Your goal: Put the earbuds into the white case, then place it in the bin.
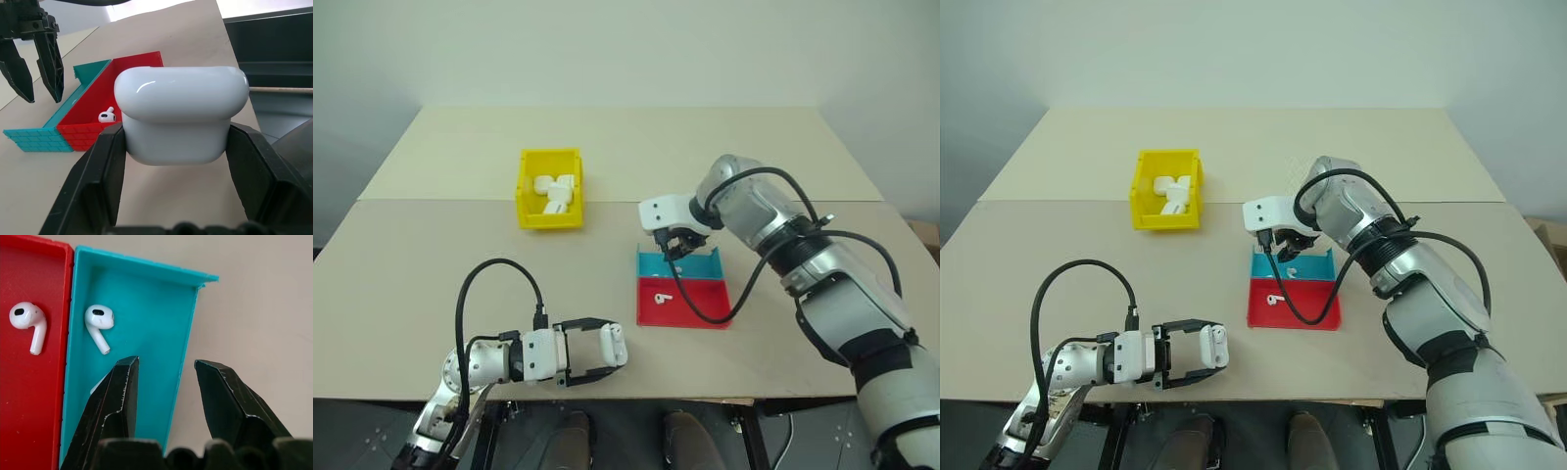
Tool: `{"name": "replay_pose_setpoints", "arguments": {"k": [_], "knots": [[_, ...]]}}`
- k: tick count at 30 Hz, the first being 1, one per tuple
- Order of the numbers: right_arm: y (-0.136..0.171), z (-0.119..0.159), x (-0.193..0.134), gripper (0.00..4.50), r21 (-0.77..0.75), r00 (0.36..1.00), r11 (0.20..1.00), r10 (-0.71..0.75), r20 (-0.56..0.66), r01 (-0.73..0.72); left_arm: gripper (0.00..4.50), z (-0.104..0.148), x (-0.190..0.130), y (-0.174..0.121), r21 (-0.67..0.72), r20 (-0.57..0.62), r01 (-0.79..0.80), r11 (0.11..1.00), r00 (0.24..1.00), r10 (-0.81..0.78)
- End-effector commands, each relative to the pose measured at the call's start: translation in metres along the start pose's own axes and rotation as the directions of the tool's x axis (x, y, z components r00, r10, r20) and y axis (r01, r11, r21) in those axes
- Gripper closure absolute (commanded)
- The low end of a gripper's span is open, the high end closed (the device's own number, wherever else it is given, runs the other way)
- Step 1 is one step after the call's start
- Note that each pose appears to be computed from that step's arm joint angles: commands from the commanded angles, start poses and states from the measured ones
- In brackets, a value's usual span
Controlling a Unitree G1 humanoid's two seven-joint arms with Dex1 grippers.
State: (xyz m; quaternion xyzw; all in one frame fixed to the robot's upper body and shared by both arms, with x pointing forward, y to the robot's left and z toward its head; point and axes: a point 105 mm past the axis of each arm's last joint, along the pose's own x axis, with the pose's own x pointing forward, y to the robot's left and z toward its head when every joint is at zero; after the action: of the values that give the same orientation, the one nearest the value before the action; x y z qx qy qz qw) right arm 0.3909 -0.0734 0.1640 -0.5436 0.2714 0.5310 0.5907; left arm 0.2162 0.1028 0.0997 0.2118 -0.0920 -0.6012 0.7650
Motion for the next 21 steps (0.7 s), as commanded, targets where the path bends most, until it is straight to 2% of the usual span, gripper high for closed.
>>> {"name": "replay_pose_setpoints", "arguments": {"k": [1,8,21], "knots": [[-0.002,-0.003,-0.002,2.24,0.023,1.0,0.999,-0.028,-0.004,0.028,1.74,0.007,0.003,0.0,0.045,0.029,-0.004,0.999,1.0,0.003],[0.004,-0.003,0.001,2.24,0.043,1.0,0.999,-0.005,0.02,0.004,1.74,0.008,0.007,0.005,0.06,0.041,0.003,0.998,0.999,-0.005],[0.012,-0.014,0.004,2.24,-0.012,1.0,1.0,0.008,-0.026,-0.008,1.74,0.005,0.009,0.006,0.077,0.042,0.009,0.997,0.999,-0.012]]}}
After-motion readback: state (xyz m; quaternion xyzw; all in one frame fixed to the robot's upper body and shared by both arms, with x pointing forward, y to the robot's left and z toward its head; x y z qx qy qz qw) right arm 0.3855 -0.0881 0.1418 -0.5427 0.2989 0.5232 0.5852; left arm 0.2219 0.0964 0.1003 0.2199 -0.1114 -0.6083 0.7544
